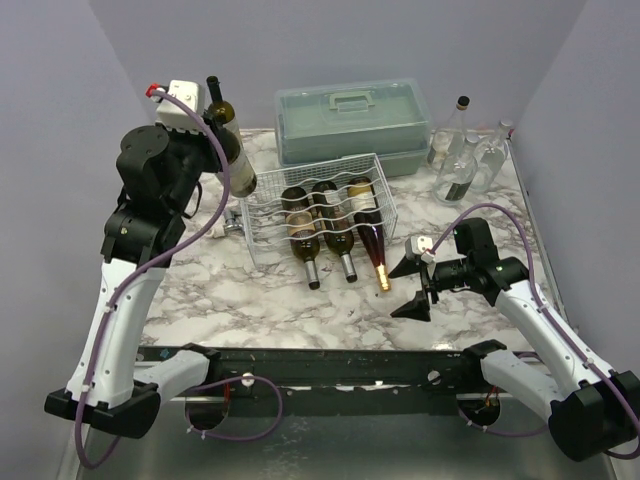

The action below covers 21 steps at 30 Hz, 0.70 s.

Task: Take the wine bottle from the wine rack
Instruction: Place the wine bottle at the corner of the board.

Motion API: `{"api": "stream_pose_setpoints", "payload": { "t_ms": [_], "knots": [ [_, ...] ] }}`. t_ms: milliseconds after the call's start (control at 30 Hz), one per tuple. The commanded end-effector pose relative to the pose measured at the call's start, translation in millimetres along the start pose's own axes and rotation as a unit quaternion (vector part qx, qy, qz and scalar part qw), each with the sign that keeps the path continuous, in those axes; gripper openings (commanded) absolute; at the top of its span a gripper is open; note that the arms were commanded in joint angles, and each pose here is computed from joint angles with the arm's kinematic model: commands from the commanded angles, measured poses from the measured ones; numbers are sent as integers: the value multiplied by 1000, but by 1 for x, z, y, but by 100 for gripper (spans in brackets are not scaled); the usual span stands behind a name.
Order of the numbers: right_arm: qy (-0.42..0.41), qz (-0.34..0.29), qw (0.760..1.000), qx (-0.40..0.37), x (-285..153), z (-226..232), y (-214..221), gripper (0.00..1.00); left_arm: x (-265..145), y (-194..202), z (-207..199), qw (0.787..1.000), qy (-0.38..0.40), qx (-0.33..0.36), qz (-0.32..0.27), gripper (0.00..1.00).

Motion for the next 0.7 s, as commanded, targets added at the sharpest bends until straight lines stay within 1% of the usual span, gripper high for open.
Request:
{"api": "stream_pose_setpoints", "payload": {
  "t_ms": [0,333,667],
  "knots": [
    [12,-4,1000,-8,-3,-3,-4,99,5,-66,24,993,-31,-23,-112,0],
    [12,-3,1000,-7,-2,-4,-3,99,33,-60,67,989,-91,-25,-110,0],
    [14,1,1000,-3,-1,-6,-1,99,66,-36,101,986,-129,-38,-96,0]
  ]
}}
Point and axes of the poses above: each gripper's point midway between its finger pads, its own x axis out along the fingers, its own z axis along the line the jaws close on, y = z × x, the point moved 1 cm from there along -x, back along the fingers, and after that the axes turned 9 degrees about x, right-handed, at the moved point
